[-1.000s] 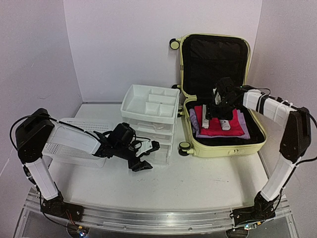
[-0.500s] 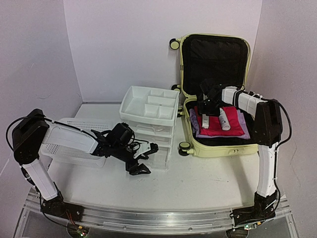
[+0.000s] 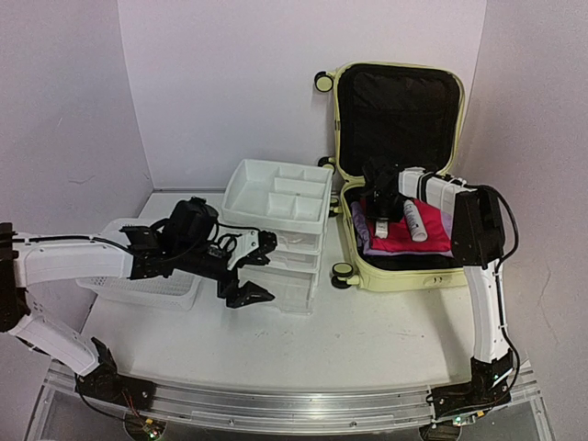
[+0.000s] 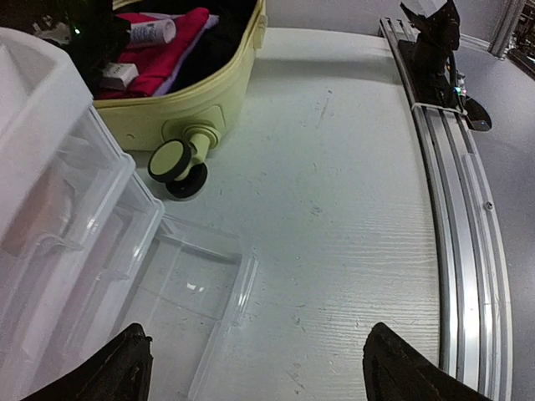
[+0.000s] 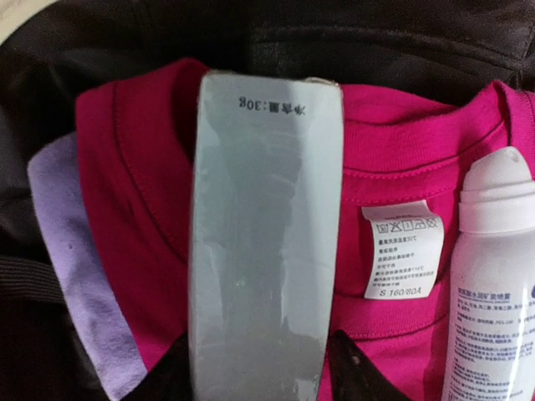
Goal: Open, take out, and arrange the luggage
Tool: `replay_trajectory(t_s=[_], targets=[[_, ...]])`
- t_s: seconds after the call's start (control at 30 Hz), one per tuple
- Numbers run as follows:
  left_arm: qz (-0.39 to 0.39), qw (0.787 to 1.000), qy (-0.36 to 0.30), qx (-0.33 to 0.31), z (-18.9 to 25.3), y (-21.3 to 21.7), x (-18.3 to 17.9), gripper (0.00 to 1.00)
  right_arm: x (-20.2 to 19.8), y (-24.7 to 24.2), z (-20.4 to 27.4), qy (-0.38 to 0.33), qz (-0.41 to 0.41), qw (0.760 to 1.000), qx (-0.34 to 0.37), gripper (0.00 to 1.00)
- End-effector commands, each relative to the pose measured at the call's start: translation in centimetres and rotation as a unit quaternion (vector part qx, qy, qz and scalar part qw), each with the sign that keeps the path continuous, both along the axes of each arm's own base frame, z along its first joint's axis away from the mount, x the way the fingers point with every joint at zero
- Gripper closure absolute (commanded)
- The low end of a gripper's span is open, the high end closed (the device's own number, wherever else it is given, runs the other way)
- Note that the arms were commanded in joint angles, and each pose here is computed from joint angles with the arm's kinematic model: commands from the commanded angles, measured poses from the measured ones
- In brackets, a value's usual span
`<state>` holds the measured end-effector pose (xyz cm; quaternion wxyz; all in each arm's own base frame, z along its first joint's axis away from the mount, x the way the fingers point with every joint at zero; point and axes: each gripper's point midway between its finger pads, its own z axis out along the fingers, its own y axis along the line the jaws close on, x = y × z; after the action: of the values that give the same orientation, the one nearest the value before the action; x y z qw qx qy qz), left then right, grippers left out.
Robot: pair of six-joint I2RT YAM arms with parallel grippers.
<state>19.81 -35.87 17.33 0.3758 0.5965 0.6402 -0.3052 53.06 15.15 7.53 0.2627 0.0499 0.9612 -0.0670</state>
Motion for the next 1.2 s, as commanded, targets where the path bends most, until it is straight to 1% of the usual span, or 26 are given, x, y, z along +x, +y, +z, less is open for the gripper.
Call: replay_trajectory(t_s=[0.0, 0.17, 0.23, 0.33, 0.47, 0.57, 0.63, 0.67, 0.7, 0.77, 0.83, 0.9, 0.97, 1.07, 1.1, 1.17], targets=[[0.046, 0.996, -0.056, -0.042, 5.4, 1.2, 0.8, 0.11, 0.9, -0.7, 2.4, -0.035, -0.027, 0.999, -0.006, 0.56], [0.101, 0.988, -0.106, -0.058, 8.3, 3.2, 1.9, 0.09, 0.4, -0.7, 4.8, -0.051, -0.017, 0.999, 0.002, 0.68], [0.116, 0.985, -0.118, -0.059, 8.8, 3.7, 2.3, 0.09, 0.2, -0.5, 6.3, -0.060, -0.008, 0.998, 0.011, 0.71], [0.133, 0.981, -0.131, -0.058, 9.3, 4.2, 2.8, 0.09, -0.5, 0.0, 9.4, -0.078, 0.017, 0.996, 0.032, 0.72], [0.161, 0.976, -0.137, -0.051, 9.2, 4.8, 3.7, 0.08, -2.9, 1.1, 12.5, -0.086, 0.076, 0.990, 0.077, 0.73], [0.181, 0.973, -0.135, -0.047, 9.0, 5.3, 4.3, 0.08, -5.8, 2.6, 13.9, -0.080, 0.154, 0.978, 0.115, 0.77], [0.195, 0.970, -0.134, -0.047, 9.0, 5.7, 4.7, 0.08, -8.7, 4.5, 14.6, -0.075, 0.230, 0.958, 0.157, 0.77], [0.201, 0.969, -0.134, -0.047, 9.1, 5.8, 4.8, 0.08, -10.3, 5.5, 14.7, -0.070, 0.268, 0.943, 0.183, 0.77], [0.209, 0.967, -0.135, -0.048, 9.1, 6.1, 5.1, 0.08, -12.2, 6.3, 15.1, -0.068, 0.305, 0.928, 0.205, 0.76], [0.223, 0.964, -0.138, -0.050, 9.3, 6.6, 5.6, 0.08, -16.2, 8.1, 16.1, -0.062, 0.378, 0.888, 0.256, 0.76], [0.237, 0.960, -0.140, -0.053, 9.5, 7.0, 6.1, 0.08, -19.5, 9.4, 17.0, -0.064, 0.427, 0.858, 0.280, 0.75], [0.254, 0.955, -0.140, -0.056, 9.6, 7.5, 6.8, 0.08, -22.3, 10.8, 17.3, -0.062, 0.462, 0.836, 0.288, 0.73], [0.285, 0.946, -0.144, -0.058, 10.0, 8.4, 7.9, 0.08, -24.7, 12.9, 17.2, -0.056, 0.496, 0.819, 0.283, 0.72], [0.334, 0.929, -0.143, -0.066, 10.7, 9.7, 9.3, 0.08, -27.7, 16.7, 16.2, -0.044, 0.552, 0.793, 0.254, 0.72], [0.346, 0.925, -0.142, -0.069, 10.9, 10.1, 9.6, 0.08, -28.9, 18.3, 15.9, -0.040, 0.574, 0.779, 0.250, 0.72], [0.368, 0.916, -0.141, -0.075, 11.3, 10.9, 10.0, 0.08, -29.8, 20.7, 15.0, -0.037, 0.604, 0.762, 0.230, 0.72]])
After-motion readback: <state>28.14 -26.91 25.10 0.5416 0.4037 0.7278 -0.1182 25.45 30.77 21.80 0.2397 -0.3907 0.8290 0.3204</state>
